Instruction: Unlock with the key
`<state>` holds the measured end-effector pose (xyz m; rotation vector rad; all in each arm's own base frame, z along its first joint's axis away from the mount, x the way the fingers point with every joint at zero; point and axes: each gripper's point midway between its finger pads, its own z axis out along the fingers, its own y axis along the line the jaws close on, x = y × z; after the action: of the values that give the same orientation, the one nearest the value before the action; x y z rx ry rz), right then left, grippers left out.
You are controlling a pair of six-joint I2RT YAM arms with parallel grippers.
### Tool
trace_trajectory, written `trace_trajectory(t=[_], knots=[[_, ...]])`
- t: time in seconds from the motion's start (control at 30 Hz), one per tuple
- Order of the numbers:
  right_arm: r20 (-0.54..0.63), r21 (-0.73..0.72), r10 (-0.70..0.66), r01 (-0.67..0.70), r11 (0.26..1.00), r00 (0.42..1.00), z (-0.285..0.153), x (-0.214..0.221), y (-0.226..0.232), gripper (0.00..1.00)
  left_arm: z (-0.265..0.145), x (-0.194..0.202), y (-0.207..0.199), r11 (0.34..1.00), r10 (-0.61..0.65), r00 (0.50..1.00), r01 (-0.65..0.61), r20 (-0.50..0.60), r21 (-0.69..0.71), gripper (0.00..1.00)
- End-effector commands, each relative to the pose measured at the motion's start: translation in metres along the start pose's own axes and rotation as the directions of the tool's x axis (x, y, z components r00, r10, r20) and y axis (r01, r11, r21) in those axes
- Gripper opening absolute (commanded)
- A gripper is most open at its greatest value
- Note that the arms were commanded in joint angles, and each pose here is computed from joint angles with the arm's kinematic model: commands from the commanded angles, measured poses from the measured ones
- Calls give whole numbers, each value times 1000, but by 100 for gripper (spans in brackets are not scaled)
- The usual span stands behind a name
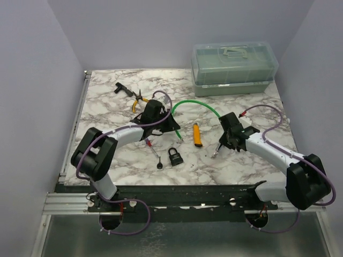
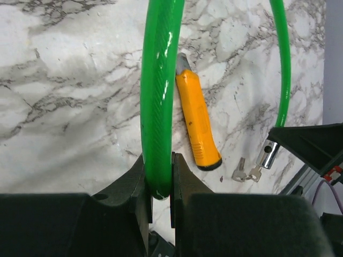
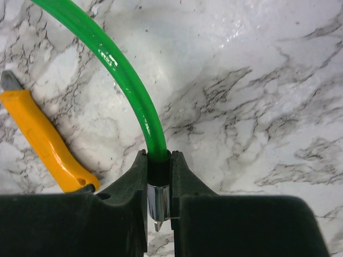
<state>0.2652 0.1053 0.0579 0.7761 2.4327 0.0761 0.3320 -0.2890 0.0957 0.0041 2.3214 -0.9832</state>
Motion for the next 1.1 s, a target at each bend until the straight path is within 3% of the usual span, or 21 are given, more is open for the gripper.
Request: trace_trajectory(t=[0.0,0.07,0.2,0.43,0.77,0.9,1.07], knots=[[60,87,-14,9,996,998,12,-24,-13,0,15,-28,22,998,-33,999,33,9,-46,1],[59,103,-19,12,995,998,17,-27,-12,0,23,-31,27,998,-57,998,56,-6,-42,5],[53,136,-29,22,990,998,27,-32,-6,0,37,-39,32,996,-86,996,85,-38,-21,23],[37,175,-39,32,984,999,45,-42,4,0,57,-55,47,991,-137,988,136,-75,-17,34],[49,165,-35,26,986,998,50,-60,15,1,46,-81,45,994,-105,994,105,3,-42,53],[59,169,-44,34,985,997,46,-72,18,18,35,-90,38,995,-89,996,90,32,-44,55],[95,182,-42,24,983,995,39,-86,11,60,11,-97,24,998,-54,996,57,68,-36,60]])
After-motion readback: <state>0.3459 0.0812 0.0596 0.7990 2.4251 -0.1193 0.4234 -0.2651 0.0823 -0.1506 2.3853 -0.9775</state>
